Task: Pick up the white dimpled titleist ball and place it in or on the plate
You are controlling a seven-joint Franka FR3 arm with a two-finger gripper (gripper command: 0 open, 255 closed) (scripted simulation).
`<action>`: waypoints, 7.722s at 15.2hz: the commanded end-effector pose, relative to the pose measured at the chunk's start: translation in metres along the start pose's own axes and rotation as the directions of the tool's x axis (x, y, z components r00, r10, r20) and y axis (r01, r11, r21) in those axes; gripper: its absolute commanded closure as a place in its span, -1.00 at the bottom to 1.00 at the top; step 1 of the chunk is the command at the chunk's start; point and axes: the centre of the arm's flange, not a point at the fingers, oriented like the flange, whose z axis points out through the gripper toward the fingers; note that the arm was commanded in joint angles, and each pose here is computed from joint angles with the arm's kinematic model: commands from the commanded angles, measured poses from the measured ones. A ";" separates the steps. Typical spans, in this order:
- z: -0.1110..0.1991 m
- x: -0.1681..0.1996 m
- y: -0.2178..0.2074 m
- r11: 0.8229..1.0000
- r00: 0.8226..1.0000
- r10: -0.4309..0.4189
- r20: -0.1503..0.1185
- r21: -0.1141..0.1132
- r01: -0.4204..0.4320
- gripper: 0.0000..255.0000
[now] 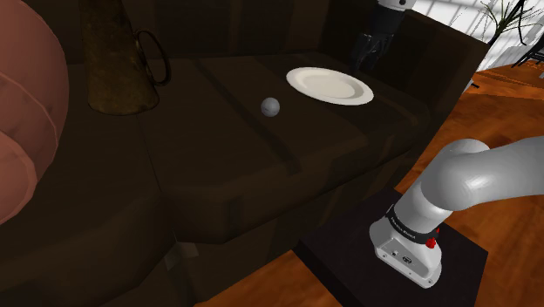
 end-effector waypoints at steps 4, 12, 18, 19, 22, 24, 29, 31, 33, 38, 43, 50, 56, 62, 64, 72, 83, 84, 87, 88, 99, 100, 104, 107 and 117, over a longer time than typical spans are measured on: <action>0.001 0.001 -0.036 0.999 1.000 -0.027 -0.016 0.025 0.027 -1.00; -0.001 -0.003 -0.130 0.991 0.993 -0.097 -0.061 0.090 0.102 -1.00; -0.007 -0.010 -0.201 0.978 0.984 -0.147 -0.097 0.136 0.159 -1.00; -0.008 -0.011 -0.212 0.975 0.982 -0.155 -0.104 0.143 0.169 -1.00; -0.013 -0.017 -0.247 0.966 0.976 -0.179 -0.123 0.165 0.198 -1.00; -0.016 -0.021 -0.270 0.960 0.971 -0.194 -0.136 0.179 0.217 -1.00; -0.011 -0.026 -0.304 0.950 0.964 -0.215 -0.154 0.198 0.243 -1.00; -0.001 -0.025 -0.306 0.950 0.964 -0.215 -0.154 0.198 0.243 -1.00; 0.010 -0.024 -0.309 0.950 0.964 -0.215 -0.154 0.198 0.243 -1.00; 0.018 -0.023 -0.311 0.950 0.964 -0.215 -0.154 0.198 0.243 -1.00; 0.018 -0.023 -0.311 0.950 0.964 -0.215 -0.154 0.198 0.243 1.00; 0.018 -0.023 -0.311 0.950 0.964 -0.215 -0.154 0.198 0.243 1.00; -0.003 -0.021 -0.310 0.950 0.964 -0.215 -0.154 0.198 0.243 1.00; -0.035 -0.018 -0.308 0.950 0.964 -0.215 -0.154 0.198 0.243 1.00; -0.045 -0.017 -0.308 0.950 0.964 -0.215 -0.154 0.198 0.243 1.00; -0.067 -0.009 -0.267 0.950 0.964 -0.215 -0.154 0.198 0.243 1.00; -0.060 0.010 -0.124 0.950 0.964 -0.215 -0.154 0.198 0.243 1.00; -0.059 0.012 -0.111 0.950 0.964 -0.215 -0.154 0.198 0.243 1.00; -0.057 0.017 -0.071 0.950 0.964 -0.215 -0.154 0.198 0.243 1.00; -0.056 0.020 -0.054 0.950 0.964 -0.215 -0.154 0.198 0.243 1.00; 0.001 0.013 -0.057 0.950 0.964 -0.215 -0.154 0.198 0.243 1.00; 0.007 0.013 -0.057 0.950 0.964 -0.215 -0.154 0.198 0.243 1.00; 0.016 0.012 -0.058 0.950 0.964 -0.215 -0.154 0.198 0.243 1.00; 0.016 0.012 -0.058 0.950 0.964 -0.215 -0.154 0.198 0.243 1.00; 0.003 0.011 -0.055 0.950 0.964 -0.215 -0.154 0.198 0.243 -1.00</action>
